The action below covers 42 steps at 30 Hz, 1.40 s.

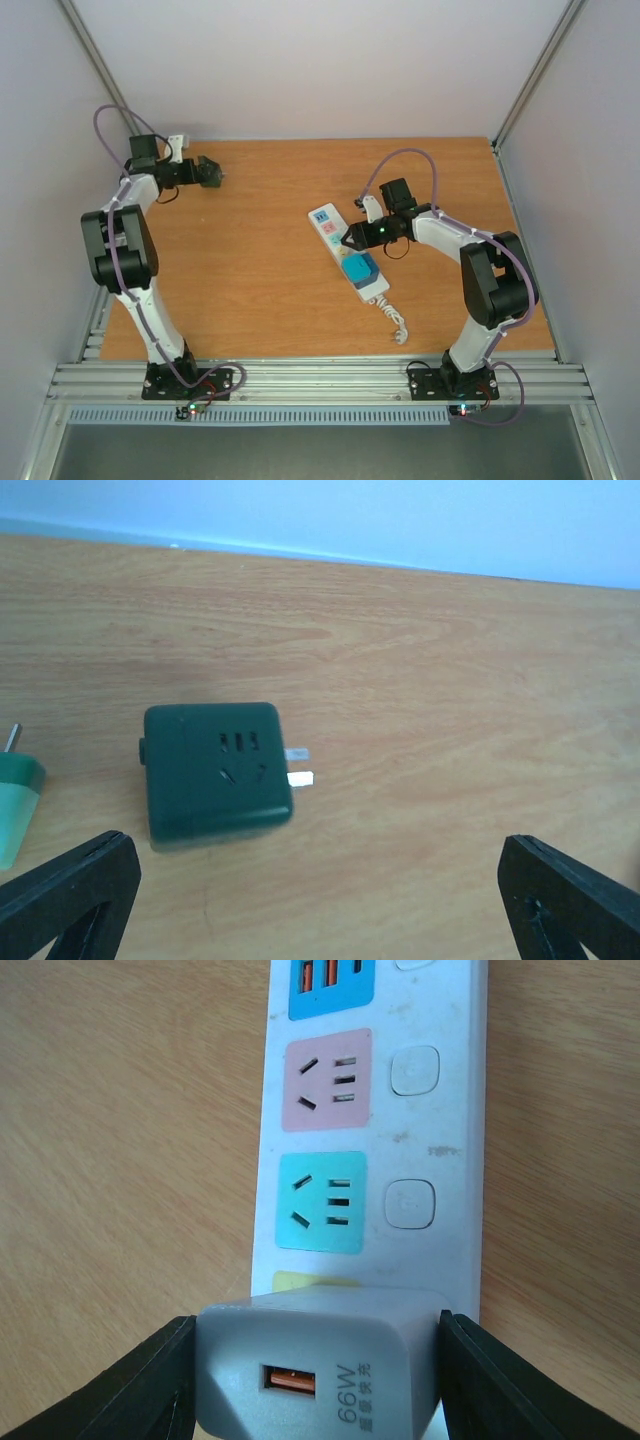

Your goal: Pull the plug off the socket

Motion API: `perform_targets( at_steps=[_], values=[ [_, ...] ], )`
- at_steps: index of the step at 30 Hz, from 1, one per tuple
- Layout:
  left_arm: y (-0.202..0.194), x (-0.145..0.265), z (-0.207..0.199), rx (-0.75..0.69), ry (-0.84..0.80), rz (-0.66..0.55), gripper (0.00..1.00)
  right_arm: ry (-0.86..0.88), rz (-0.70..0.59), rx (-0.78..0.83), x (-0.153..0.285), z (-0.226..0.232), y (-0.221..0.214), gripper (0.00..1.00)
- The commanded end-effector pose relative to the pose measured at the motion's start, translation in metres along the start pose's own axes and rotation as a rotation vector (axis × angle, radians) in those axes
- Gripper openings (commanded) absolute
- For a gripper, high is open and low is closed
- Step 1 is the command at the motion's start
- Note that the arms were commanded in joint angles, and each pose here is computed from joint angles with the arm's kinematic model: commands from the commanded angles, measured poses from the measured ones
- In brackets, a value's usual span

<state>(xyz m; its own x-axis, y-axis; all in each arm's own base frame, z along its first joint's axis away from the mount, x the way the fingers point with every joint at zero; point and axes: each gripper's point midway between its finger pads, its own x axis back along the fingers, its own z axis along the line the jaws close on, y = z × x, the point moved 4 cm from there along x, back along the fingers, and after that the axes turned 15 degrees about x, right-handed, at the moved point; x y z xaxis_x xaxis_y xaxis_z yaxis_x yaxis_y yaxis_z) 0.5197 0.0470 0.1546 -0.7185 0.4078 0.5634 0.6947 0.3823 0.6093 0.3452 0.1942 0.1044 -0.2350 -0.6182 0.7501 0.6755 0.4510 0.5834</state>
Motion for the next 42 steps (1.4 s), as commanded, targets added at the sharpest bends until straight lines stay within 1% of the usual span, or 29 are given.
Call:
perform_targets(
  at_steps=[1, 3, 7, 10, 15, 24, 33, 36, 39, 42],
  values=[
    [-0.003, 0.027, -0.037, -0.188, -0.045, -0.023, 1.00, -0.043, 0.202, -0.073, -0.036, -0.002, -0.052, 0.28],
    [-0.016, 0.035, -0.058, -0.264, -0.084, 0.000, 1.00, -0.034, 0.211, -0.061, -0.040, 0.003, -0.051, 0.28],
    [-0.058, 0.039, -0.091, -0.434, -0.129, 0.076, 0.99, -0.024, 0.234, -0.032, -0.050, 0.012, -0.051, 0.28],
    [-0.078, 0.044, -0.109, -0.513, -0.167, 0.109, 0.99, -0.016, 0.239, -0.011, -0.056, 0.017, -0.045, 0.28],
    [-0.100, 0.052, -0.126, -0.532, -0.253, 0.175, 0.97, 0.023, 0.235, 0.036, -0.067, 0.027, -0.029, 0.28],
    [-0.141, 0.049, -0.136, -0.591, -0.293, 0.297, 0.93, 0.101, 0.237, 0.180, -0.082, 0.061, -0.017, 0.29],
    [-0.145, 0.050, -0.139, -0.563, -0.322, 0.308, 0.91, 0.194, 0.296, 0.293, -0.101, 0.092, -0.023, 0.29],
    [-0.148, 0.052, -0.138, -0.562, -0.322, 0.316, 0.91, 0.230, 0.283, 0.299, -0.100, 0.099, -0.016, 0.31],
    [-0.152, 0.053, -0.137, -0.565, -0.322, 0.322, 0.91, 0.227, 0.254, 0.307, -0.097, 0.101, -0.001, 0.32],
    [-0.154, 0.055, -0.136, -0.564, -0.323, 0.325, 0.91, 0.217, 0.213, 0.328, -0.090, 0.105, 0.017, 0.39]
  ],
)
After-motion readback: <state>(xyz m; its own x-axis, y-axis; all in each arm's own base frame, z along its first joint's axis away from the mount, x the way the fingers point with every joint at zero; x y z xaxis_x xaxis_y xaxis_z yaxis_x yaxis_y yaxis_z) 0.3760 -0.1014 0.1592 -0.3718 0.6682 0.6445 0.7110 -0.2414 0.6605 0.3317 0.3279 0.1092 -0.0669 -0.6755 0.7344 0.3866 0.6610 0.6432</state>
